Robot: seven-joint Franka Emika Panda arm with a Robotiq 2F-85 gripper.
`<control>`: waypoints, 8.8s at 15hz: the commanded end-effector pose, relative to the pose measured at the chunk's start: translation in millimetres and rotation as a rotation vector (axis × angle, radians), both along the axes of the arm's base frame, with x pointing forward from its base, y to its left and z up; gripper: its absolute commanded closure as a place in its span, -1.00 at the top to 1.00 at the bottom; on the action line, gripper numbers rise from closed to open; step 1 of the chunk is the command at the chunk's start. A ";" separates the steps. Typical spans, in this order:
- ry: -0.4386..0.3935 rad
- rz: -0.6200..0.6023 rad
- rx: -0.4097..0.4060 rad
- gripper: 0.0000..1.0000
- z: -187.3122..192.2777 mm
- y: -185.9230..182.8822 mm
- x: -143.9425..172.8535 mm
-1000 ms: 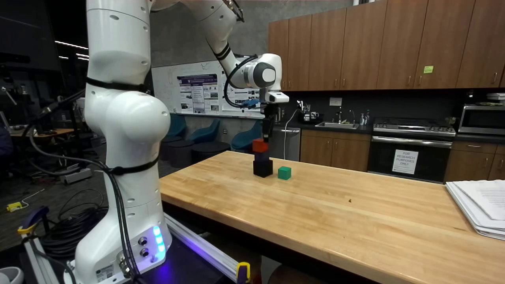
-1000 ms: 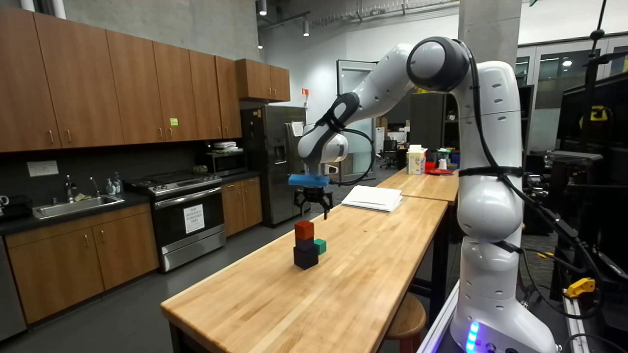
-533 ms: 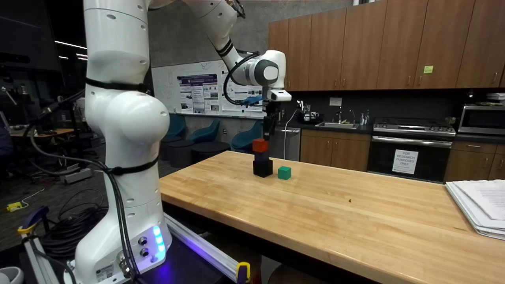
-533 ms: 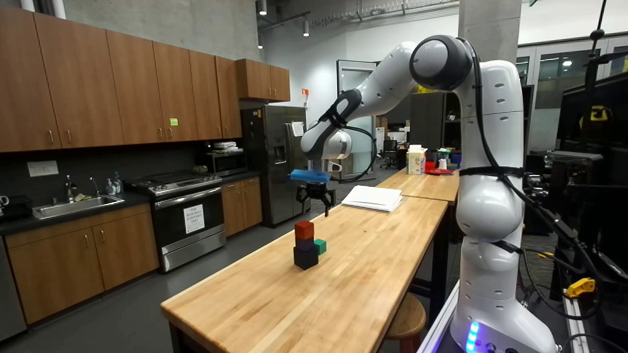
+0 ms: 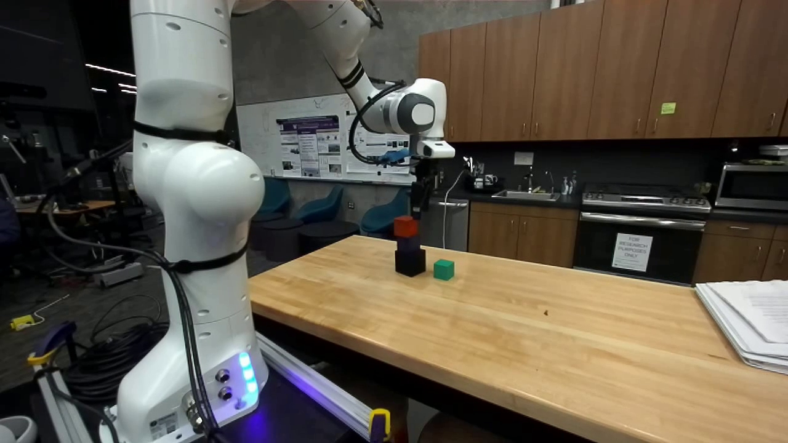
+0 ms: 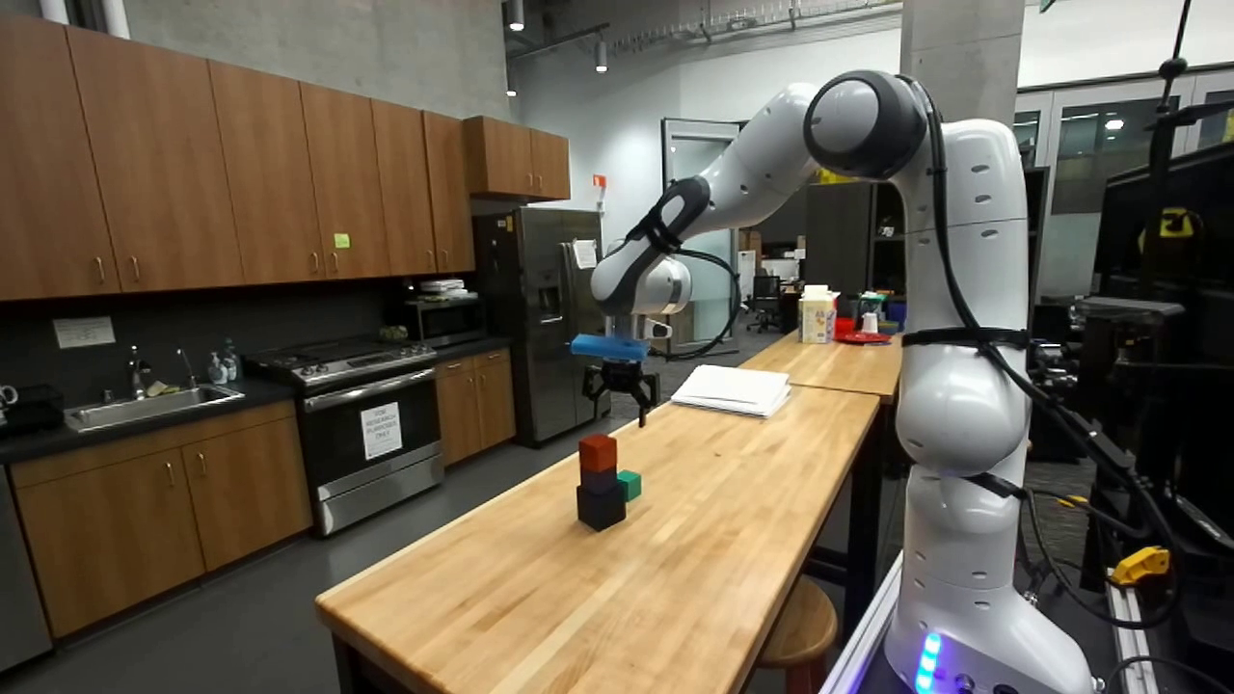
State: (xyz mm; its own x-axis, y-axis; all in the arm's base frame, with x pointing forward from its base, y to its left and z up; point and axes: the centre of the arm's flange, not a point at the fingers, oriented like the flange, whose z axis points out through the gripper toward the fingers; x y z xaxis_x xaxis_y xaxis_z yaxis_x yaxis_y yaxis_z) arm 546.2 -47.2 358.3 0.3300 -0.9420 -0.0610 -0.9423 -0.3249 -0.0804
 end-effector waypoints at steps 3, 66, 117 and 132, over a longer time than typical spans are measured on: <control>0.000 0.000 0.000 1.00 0.0 0.2 0.0; -0.057 0.220 -0.111 -0.52 39.6 -48.0 50.5; 0.069 1.401 -0.161 0.53 27.9 86.8 24.3; 0.033 1.203 -0.176 1.00 57.4 88.6 26.5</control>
State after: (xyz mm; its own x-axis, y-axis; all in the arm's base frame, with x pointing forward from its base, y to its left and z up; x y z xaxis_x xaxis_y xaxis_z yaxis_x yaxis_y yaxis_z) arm 576.6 39.8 399.5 0.9993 0.0363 -0.0019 0.0363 -0.9970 0.0686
